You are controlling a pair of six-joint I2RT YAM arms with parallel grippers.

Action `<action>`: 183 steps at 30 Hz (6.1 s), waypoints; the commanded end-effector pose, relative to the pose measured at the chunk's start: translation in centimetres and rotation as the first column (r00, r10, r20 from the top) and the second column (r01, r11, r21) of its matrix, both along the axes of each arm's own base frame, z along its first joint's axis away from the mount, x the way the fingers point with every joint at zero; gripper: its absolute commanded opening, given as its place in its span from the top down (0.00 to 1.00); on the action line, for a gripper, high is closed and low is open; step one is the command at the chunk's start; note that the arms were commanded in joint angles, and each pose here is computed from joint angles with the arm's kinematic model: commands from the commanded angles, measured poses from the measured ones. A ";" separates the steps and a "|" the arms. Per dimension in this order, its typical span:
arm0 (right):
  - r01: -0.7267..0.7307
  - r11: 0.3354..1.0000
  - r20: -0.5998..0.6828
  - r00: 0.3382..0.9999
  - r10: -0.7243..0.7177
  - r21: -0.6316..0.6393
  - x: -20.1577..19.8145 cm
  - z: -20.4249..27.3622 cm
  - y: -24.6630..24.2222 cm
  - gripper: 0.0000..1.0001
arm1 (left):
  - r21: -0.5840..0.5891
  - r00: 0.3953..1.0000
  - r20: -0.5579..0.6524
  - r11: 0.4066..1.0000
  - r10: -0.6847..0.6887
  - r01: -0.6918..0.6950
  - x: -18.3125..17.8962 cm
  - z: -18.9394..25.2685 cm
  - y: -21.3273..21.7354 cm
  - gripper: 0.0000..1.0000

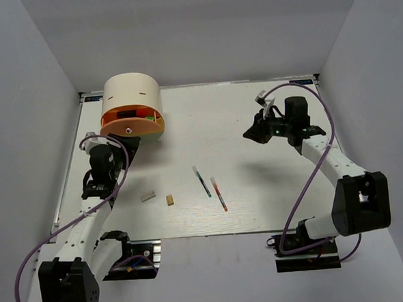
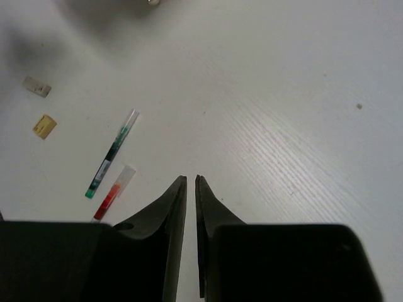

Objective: Sort the stationery into containers
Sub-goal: Close the drawer in the storage box, then open the drawer in the storage box, then pick up the pen from the center of the board.

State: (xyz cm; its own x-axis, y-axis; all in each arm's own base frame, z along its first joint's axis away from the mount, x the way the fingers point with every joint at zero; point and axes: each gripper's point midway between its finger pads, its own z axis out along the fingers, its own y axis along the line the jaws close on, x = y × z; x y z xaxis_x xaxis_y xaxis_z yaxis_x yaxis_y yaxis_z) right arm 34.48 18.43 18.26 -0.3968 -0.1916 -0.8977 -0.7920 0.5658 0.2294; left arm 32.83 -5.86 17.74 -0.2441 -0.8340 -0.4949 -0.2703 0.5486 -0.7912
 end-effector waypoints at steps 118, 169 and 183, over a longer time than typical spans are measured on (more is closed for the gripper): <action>-0.040 0.994 -0.013 0.999 0.039 -0.102 -2.2 -4.1 -1.4 0.70 | 0.177 0.983 0.056 0.971 -0.174 0.162 8.7 -1.3 1.9 0.44; -0.067 0.993 -0.028 0.998 0.065 -0.100 -1.9 -4.2 -1.0 0.70 | 0.103 0.992 0.046 0.989 -0.116 0.111 3.2 -3.7 1.7 0.69; -0.222 0.961 -0.114 0.972 0.205 -0.165 -4.6 -5.2 1.3 0.41 | 0.146 0.990 0.056 0.982 -0.132 0.123 2.1 -1.1 1.8 0.12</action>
